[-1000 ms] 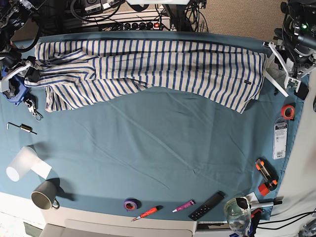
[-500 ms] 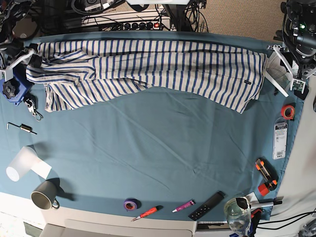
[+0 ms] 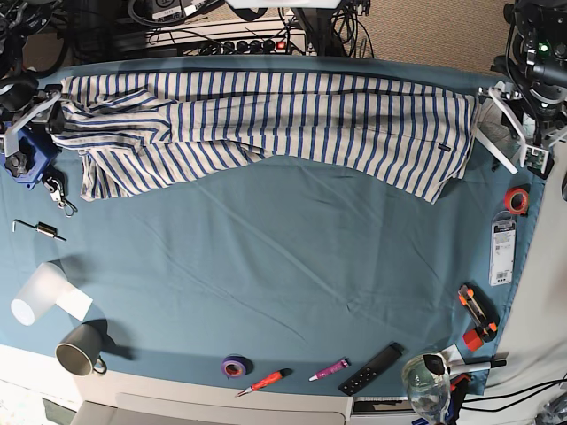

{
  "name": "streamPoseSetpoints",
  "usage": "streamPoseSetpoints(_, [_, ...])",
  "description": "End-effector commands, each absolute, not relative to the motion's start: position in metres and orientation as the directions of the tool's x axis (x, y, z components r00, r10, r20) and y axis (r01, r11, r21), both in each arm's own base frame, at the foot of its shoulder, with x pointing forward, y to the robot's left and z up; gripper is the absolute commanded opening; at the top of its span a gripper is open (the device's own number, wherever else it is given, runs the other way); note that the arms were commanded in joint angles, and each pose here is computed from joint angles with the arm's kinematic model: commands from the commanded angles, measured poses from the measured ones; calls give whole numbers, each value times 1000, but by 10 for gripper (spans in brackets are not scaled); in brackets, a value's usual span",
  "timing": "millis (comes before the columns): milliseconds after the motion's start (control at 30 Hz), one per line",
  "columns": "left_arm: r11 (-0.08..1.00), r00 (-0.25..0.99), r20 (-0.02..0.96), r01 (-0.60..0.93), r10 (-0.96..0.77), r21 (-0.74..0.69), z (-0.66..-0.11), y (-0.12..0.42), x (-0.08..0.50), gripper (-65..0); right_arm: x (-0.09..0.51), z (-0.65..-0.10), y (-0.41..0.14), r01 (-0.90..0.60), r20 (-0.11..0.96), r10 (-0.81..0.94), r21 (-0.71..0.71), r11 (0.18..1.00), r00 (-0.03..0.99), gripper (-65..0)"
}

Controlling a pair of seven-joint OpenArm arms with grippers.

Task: Fold the T-shirt properly
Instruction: 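Lay the folded hem down along the collar edge and release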

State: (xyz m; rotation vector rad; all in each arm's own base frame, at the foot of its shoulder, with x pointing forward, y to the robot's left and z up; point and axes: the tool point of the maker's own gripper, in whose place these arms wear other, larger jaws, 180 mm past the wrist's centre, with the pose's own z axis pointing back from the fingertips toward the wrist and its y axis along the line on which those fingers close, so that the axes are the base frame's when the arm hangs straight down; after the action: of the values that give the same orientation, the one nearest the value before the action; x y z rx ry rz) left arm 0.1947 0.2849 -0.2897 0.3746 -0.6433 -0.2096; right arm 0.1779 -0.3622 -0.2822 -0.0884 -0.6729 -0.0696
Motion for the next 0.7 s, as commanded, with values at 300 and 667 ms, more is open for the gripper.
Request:
streamPoseSetpoints(300, [959,689,667,212,-283,188,-289,227,207,-264,187,-269,-365,87,672,-11,-79,993,740,-418])
streamPoseSetpoints(667, [951,680,684,300,-264,69,-309,181,224,-263,189,-267,-365,87,682,-10,-79,993,731,-418])
